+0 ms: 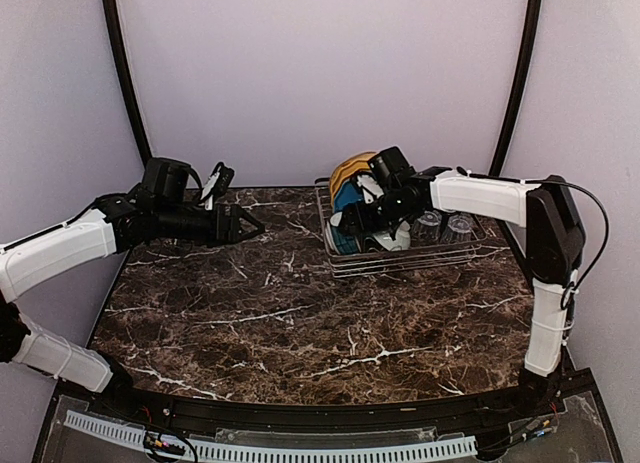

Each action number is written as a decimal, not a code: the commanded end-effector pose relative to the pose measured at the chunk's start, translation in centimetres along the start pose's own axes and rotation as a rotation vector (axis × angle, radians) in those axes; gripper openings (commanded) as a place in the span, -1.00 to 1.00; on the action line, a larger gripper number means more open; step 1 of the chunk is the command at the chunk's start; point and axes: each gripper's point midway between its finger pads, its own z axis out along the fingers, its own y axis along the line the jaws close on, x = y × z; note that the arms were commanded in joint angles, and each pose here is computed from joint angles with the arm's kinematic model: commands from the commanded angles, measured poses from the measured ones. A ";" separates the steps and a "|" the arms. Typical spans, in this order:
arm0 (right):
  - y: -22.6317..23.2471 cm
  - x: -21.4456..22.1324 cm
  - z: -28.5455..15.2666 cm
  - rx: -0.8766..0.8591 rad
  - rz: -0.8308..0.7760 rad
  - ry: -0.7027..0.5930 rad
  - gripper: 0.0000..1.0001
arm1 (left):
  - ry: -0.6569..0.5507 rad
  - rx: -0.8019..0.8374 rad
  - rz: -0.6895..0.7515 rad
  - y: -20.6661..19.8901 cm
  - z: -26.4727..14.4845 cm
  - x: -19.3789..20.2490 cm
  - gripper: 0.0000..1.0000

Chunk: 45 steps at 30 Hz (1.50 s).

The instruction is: Load the mixed dishes into the dish rack

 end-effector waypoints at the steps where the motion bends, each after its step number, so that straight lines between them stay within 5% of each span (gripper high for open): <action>1: -4.1 -0.3 -1.1 0.089 0.084 -0.035 0.54 | 0.005 0.008 -0.004 0.0 0.0 0.4 0.43; 27: -9.6 2.3 -3.5 0.260 0.090 -0.027 0.18 | 0.014 0.004 -0.018 0.4 0.4 0.8 0.43; 33: -7.8 2.5 -3.6 0.163 0.050 -0.036 0.14 | 0.018 -0.001 -0.019 0.6 0.5 1.0 0.43; 38: -5.3 1.7 -4.3 0.090 -0.027 -0.071 0.20 | 0.019 -0.002 -0.019 0.7 0.7 1.0 0.43; 45: -2.9 0.2 -8.3 0.076 -0.129 -0.191 0.68 | 0.013 -0.078 0.004 2.1 0.7 1.0 0.48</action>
